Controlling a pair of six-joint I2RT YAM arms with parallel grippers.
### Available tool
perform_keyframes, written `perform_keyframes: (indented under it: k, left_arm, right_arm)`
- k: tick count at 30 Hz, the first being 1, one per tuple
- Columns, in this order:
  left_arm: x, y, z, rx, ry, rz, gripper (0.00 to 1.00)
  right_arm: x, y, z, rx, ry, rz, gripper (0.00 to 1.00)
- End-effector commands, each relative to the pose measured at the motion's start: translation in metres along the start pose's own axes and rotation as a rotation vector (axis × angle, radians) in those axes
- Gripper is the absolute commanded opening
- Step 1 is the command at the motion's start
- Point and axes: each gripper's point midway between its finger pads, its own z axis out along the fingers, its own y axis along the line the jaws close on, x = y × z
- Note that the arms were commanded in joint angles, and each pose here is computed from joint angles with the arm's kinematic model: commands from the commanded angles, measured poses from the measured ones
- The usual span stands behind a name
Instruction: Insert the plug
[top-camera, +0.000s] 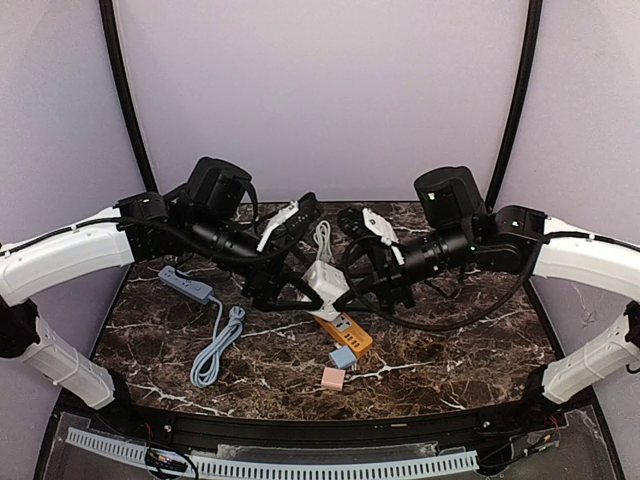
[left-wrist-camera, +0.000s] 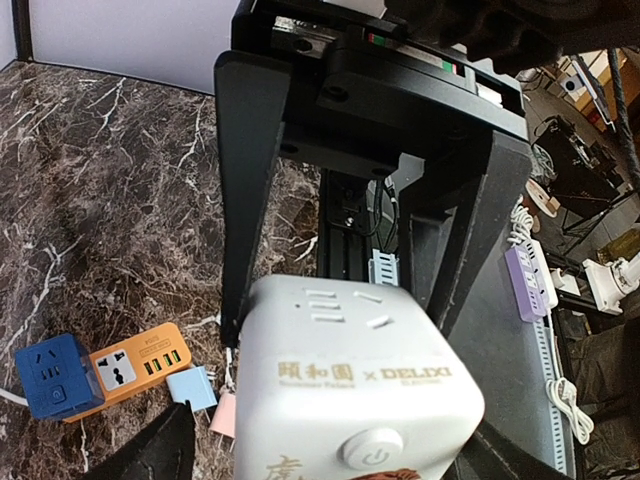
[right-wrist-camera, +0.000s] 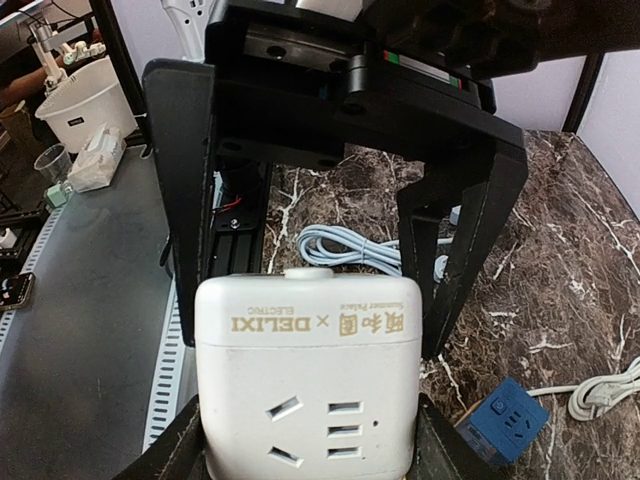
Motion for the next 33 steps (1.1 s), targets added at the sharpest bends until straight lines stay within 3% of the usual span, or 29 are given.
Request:
perform_keyframes:
  k: [1, 13, 16, 22, 23, 24, 25, 29, 33]
  left_arm:
    - [-0.013, 0.0, -0.003, -0.022, -0.031, 0.023, 0.84]
    - [-0.017, 0.005, -0.003, -0.056, -0.047, 0.058, 0.79]
    - [-0.016, 0.006, -0.001, -0.054, -0.044, 0.054, 0.73]
    - [-0.016, 0.003, 0.0, -0.026, -0.043, 0.064, 0.29]
    - [-0.016, 0.003, 0.001, -0.023, -0.043, 0.064, 0.14]
    - [-0.016, 0.003, 0.001, -0.024, -0.042, 0.059, 0.07]
    - [-0.016, 0.004, 0.002, -0.03, -0.04, 0.053, 0.02]
    - [-0.015, 0.01, 0.001, -0.065, -0.037, 0.025, 0.01]
    - [-0.012, 0.016, -0.001, -0.104, -0.028, -0.012, 0.01]
  right_arm:
    - [-0.029, 0.001, -0.005, -0.019, -0.096, -0.034, 0.0]
    - [-0.029, 0.003, -0.001, -0.067, -0.103, -0.011, 0.0]
    - [-0.029, 0.003, -0.001, -0.066, -0.105, -0.014, 0.0]
    - [-0.027, -0.001, -0.001, -0.052, -0.105, -0.012, 0.0]
    - [-0.027, -0.002, -0.001, -0.047, -0.105, -0.012, 0.0]
    - [-0.027, -0.004, -0.001, -0.04, -0.105, -0.011, 0.0]
    - [-0.027, -0.006, 0.0, -0.033, -0.103, -0.005, 0.05]
    - [-0.025, -0.014, 0.001, 0.005, -0.097, 0.022, 0.55]
    - [-0.025, -0.02, -0.006, 0.069, -0.119, 0.014, 0.91]
